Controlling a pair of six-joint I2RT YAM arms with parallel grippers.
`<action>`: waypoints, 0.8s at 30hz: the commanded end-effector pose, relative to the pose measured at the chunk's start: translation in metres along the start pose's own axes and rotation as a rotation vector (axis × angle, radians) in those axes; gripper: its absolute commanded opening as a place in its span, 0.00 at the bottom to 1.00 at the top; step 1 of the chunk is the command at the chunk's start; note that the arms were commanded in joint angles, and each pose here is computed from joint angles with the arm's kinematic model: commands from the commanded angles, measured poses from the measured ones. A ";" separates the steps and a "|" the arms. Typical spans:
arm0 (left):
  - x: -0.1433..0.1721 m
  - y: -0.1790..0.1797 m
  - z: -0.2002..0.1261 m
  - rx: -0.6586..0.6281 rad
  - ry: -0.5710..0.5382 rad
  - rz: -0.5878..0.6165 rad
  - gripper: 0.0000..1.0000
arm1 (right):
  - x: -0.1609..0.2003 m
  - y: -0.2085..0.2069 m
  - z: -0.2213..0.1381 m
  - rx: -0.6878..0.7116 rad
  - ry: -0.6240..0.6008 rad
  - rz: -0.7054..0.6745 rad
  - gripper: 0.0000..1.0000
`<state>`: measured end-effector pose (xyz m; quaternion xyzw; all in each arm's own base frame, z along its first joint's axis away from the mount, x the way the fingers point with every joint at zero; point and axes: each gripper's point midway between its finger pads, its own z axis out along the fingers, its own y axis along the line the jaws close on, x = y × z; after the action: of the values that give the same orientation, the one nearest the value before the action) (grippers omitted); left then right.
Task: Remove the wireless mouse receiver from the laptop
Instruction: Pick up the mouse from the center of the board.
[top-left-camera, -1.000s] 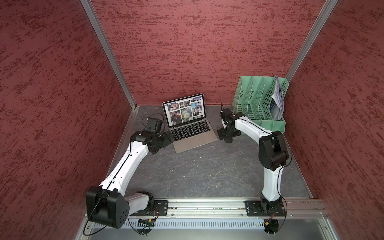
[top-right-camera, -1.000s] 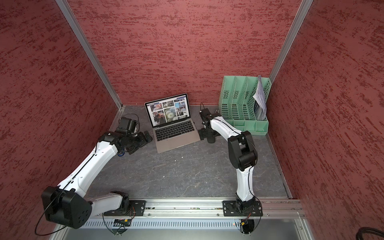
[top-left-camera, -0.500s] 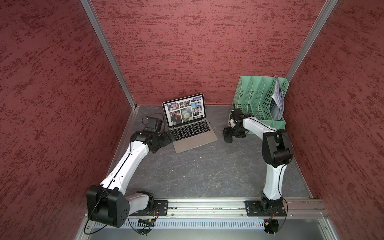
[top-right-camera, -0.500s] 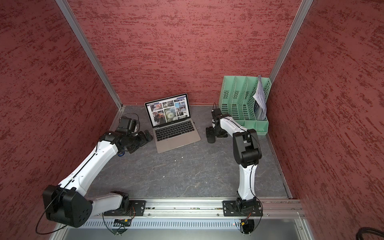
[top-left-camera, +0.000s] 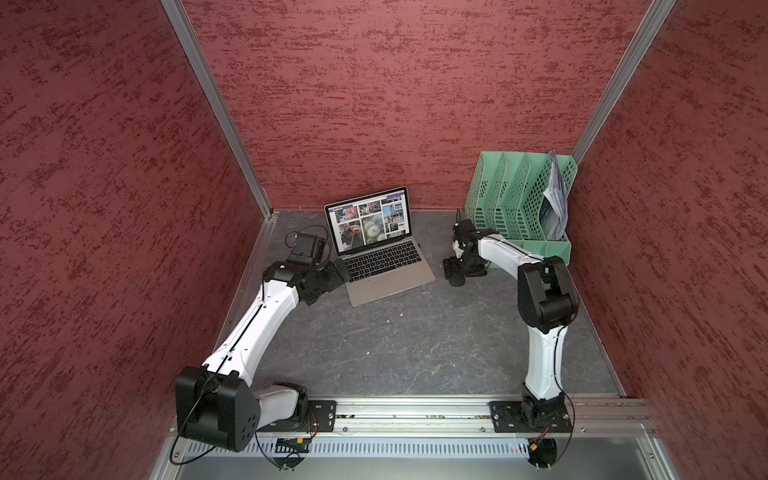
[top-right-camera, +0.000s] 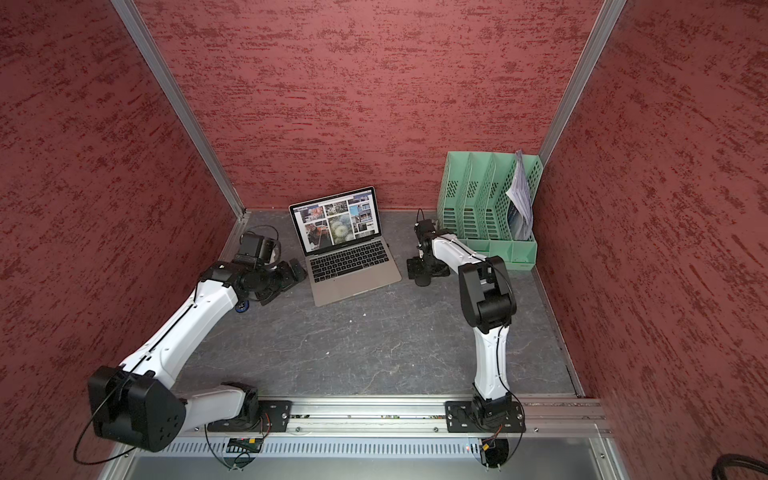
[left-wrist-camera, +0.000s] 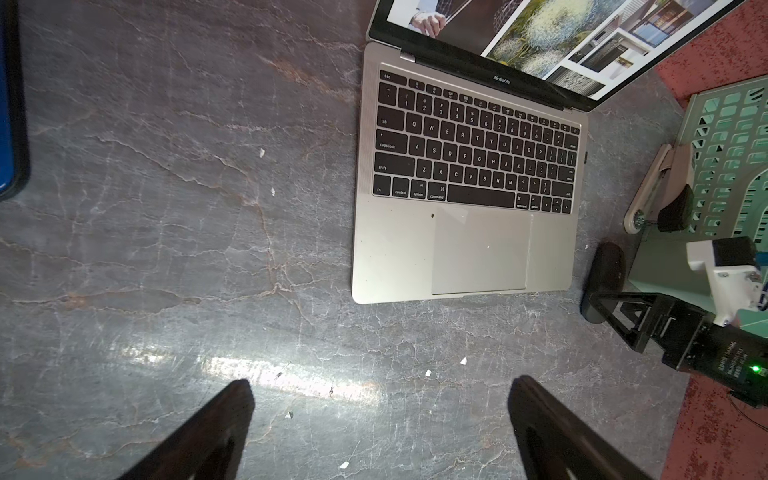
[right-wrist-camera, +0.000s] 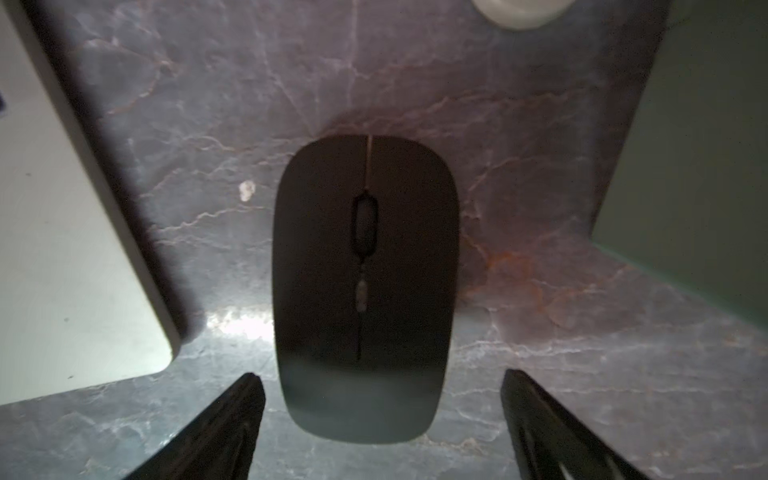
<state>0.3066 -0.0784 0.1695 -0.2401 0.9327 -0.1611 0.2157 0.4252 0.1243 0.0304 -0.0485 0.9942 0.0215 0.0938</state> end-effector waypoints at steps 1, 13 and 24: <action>-0.001 0.000 0.005 0.004 0.001 -0.010 1.00 | -0.004 -0.005 0.001 0.046 -0.002 -0.013 0.92; -0.001 0.001 0.006 0.003 0.001 -0.012 1.00 | -0.006 0.004 0.008 0.012 0.017 -0.008 0.66; -0.001 -0.005 0.007 0.029 0.006 -0.012 1.00 | 0.004 0.007 -0.002 0.024 0.004 -0.032 0.55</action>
<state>0.3095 -0.0807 0.1680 -0.2423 0.9313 -0.1669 0.2147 0.4281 0.1298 0.0230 -0.0543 0.9944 0.0163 0.0894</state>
